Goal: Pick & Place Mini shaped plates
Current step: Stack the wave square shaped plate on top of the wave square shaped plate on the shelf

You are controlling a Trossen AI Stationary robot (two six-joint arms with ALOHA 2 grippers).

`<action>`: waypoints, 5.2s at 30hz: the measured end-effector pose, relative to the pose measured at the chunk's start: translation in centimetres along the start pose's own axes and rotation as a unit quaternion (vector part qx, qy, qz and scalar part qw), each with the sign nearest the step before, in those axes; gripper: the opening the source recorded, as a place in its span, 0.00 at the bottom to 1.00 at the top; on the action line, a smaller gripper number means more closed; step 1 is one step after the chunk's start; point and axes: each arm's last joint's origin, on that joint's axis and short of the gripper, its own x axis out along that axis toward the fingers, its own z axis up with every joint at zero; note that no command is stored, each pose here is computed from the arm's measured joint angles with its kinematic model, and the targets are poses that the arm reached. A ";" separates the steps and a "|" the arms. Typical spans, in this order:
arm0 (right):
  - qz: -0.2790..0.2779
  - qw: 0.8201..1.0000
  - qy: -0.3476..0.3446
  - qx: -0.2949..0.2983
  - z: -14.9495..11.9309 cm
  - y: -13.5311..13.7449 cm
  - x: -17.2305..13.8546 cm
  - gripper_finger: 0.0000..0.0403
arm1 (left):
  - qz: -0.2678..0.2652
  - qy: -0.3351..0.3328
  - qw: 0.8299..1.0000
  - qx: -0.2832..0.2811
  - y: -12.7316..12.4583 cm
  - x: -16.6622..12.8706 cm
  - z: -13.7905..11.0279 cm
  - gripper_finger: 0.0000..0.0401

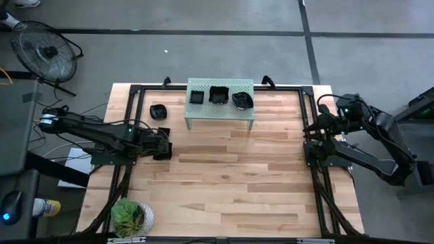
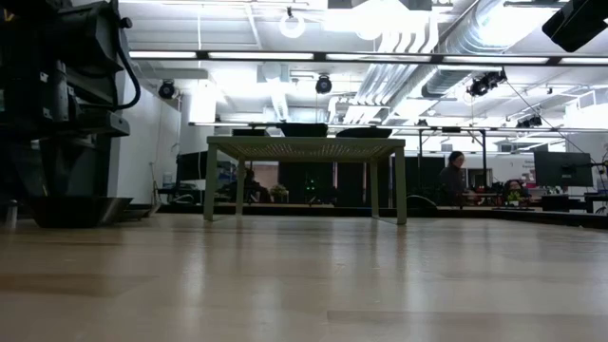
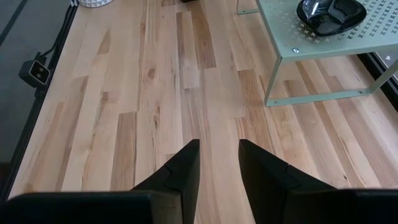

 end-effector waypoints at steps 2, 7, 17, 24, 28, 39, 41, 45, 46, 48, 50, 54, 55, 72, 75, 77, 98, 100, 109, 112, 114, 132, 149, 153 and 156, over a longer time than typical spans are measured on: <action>0.000 1.000 0.000 0.000 0.0 0.0 0.0 0.26 | 0.000 0.000 1.000 0.000 0.0 0.0 0.0 0.24; 0.000 1.000 0.000 0.000 0.0 0.0 0.0 0.26 | 0.000 0.000 1.000 0.000 0.0 0.0 0.0 0.18; 0.000 1.000 0.000 0.000 0.0 0.0 0.0 0.26 | 0.001 0.002 1.000 -0.001 0.0 0.0 0.0 0.06; 0.000 1.000 0.000 0.000 0.0 0.0 0.0 0.26 | 0.002 0.002 1.000 -0.001 0.0 0.0 0.0 0.01; 0.000 1.000 0.000 0.000 0.0 0.0 0.0 0.26 | 0.002 0.002 1.000 -0.001 0.0 0.0 0.0 0.00; 0.000 1.000 0.000 0.000 0.0 0.0 0.0 0.26 | -0.009 0.002 1.000 0.001 -0.1 -0.1 0.0 0.00; 0.000 1.000 0.000 0.000 0.0 0.0 0.0 0.26 | -0.015 0.001 1.000 0.001 -0.1 -0.4 0.0 0.00; 0.000 1.000 0.000 0.000 0.0 0.0 0.0 0.26 | -0.032 -0.010 0.999 0.000 -0.3 -1.1 0.1 0.00; 0.000 1.000 0.000 0.000 0.0 0.0 0.0 0.26 | -0.035 -0.011 0.999 0.000 -0.4 -1.3 0.1 0.00; 0.000 1.000 0.000 0.000 0.0 0.0 0.0 0.26 | -0.041 -0.013 0.999 -0.001 -0.4 -1.6 0.2 0.00; 0.000 1.000 0.000 0.000 0.0 0.0 0.0 0.26 | -0.046 -0.011 0.999 -0.001 -0.5 -1.9 0.2 0.00; 0.000 1.000 0.000 0.000 0.0 0.0 0.0 0.26 | -0.062 -0.010 0.998 0.000 -0.7 -2.6 0.2 0.00; 0.000 1.000 0.000 0.000 0.0 0.0 0.0 0.26 | -0.065 -0.011 0.998 0.002 -0.8 -2.7 0.2 0.00; 0.000 1.000 0.000 0.000 0.0 0.0 0.0 0.26 | -0.141 0.018 0.988 0.066 -3.1 -6.9 -0.1 0.00; 0.000 1.000 0.000 0.000 0.0 0.0 0.0 0.26 | -0.162 0.011 0.984 0.071 -3.6 -8.1 -0.1 0.00; 0.000 1.000 0.000 0.000 0.0 0.0 0.0 0.26 | -0.177 -0.004 0.982 0.067 -3.9 -8.9 0.0 0.00; 0.000 1.000 0.000 0.000 0.0 0.0 0.0 0.26 | -0.336 -0.095 0.936 0.054 -7.1 -12.6 0.2 0.00; 0.000 1.000 0.000 0.000 0.0 0.0 0.0 0.26 | -0.352 -0.103 0.929 0.055 -7.4 -12.8 0.2 0.00; 0.000 1.000 0.000 0.000 0.0 0.0 0.0 0.26 | -0.390 -0.140 0.908 0.058 -9.0 -15.0 0.3 0.00; 0.000 1.000 0.000 0.000 0.0 0.0 0.0 0.26 | -0.397 -0.156 0.902 0.064 -10.0 -16.2 0.2 0.00; 0.000 1.000 0.000 0.000 0.0 0.0 0.0 0.26 | -0.400 -0.169 0.898 0.070 -10.7 -17.1 0.2 0.00; 0.000 1.000 0.000 0.000 0.0 0.0 0.0 0.26 | -0.388 -0.190 0.895 0.113 -18.2 -20.7 8.2 0.00; 0.000 1.000 0.000 0.000 0.0 0.0 0.0 0.26 | -0.350 -0.109 0.923 0.115 -23.9 -15.4 16.9 0.00; 0.000 1.000 0.000 0.000 0.0 0.0 0.0 0.26 | -0.322 -0.081 0.936 0.115 -23.8 -13.7 18.5 0.00; 0.000 1.000 0.000 0.000 0.0 0.0 0.0 0.26 | -0.291 -0.062 0.948 0.109 -23.2 -12.7 19.5 0.00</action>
